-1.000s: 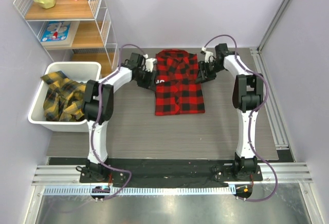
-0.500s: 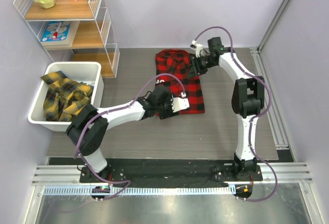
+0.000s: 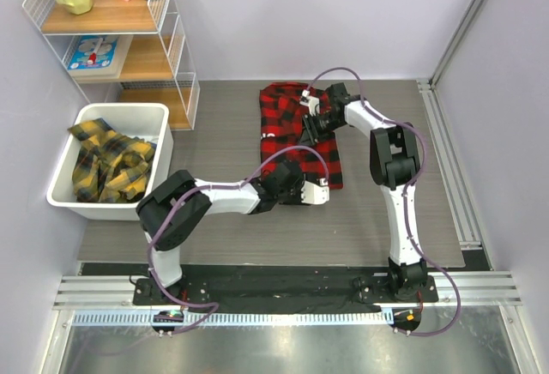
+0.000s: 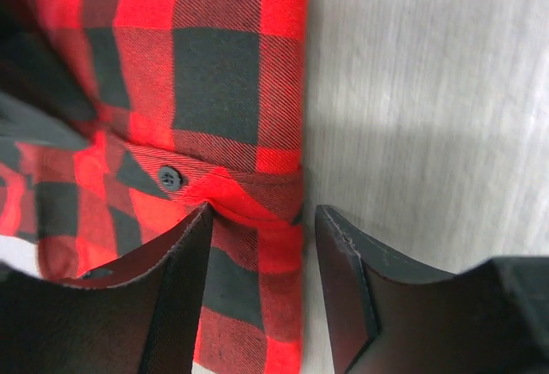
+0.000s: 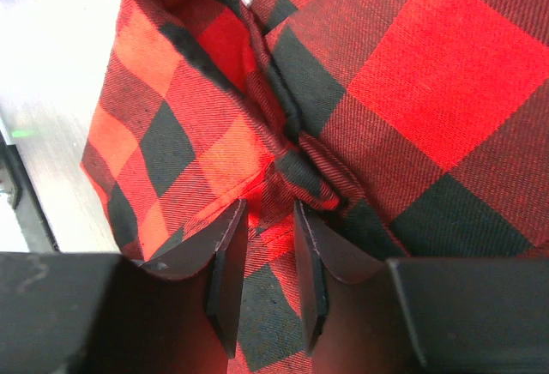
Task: Fold and stack the long sleeve shirts
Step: Fold the shirt
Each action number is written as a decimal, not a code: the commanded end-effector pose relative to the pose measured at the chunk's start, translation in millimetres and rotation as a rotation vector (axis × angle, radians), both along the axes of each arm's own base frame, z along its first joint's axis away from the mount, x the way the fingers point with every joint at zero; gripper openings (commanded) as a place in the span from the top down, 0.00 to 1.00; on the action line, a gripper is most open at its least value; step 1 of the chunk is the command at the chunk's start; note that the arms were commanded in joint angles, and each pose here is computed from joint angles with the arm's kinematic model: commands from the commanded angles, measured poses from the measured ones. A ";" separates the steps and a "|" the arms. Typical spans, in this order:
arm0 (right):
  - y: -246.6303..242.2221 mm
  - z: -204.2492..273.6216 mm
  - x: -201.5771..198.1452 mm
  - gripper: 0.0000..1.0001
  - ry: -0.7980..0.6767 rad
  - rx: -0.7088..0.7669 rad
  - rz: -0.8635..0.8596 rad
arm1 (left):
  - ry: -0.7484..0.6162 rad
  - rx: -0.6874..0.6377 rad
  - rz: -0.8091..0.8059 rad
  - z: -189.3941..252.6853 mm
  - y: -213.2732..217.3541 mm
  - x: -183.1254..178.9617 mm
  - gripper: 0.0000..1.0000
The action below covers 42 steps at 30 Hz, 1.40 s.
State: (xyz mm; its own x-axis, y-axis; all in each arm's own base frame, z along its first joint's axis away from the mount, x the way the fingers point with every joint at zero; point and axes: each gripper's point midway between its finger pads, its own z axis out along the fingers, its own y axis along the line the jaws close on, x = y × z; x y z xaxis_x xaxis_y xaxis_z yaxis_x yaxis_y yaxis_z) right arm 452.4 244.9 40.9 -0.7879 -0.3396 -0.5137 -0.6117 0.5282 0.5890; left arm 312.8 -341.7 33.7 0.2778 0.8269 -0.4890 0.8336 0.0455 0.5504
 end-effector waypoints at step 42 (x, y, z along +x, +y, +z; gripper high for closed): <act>-35.1 70.5 37.6 0.49 -0.104 0.049 -0.093 | 0.852 0.114 0.000 114.8 16.9 -4.7 0.98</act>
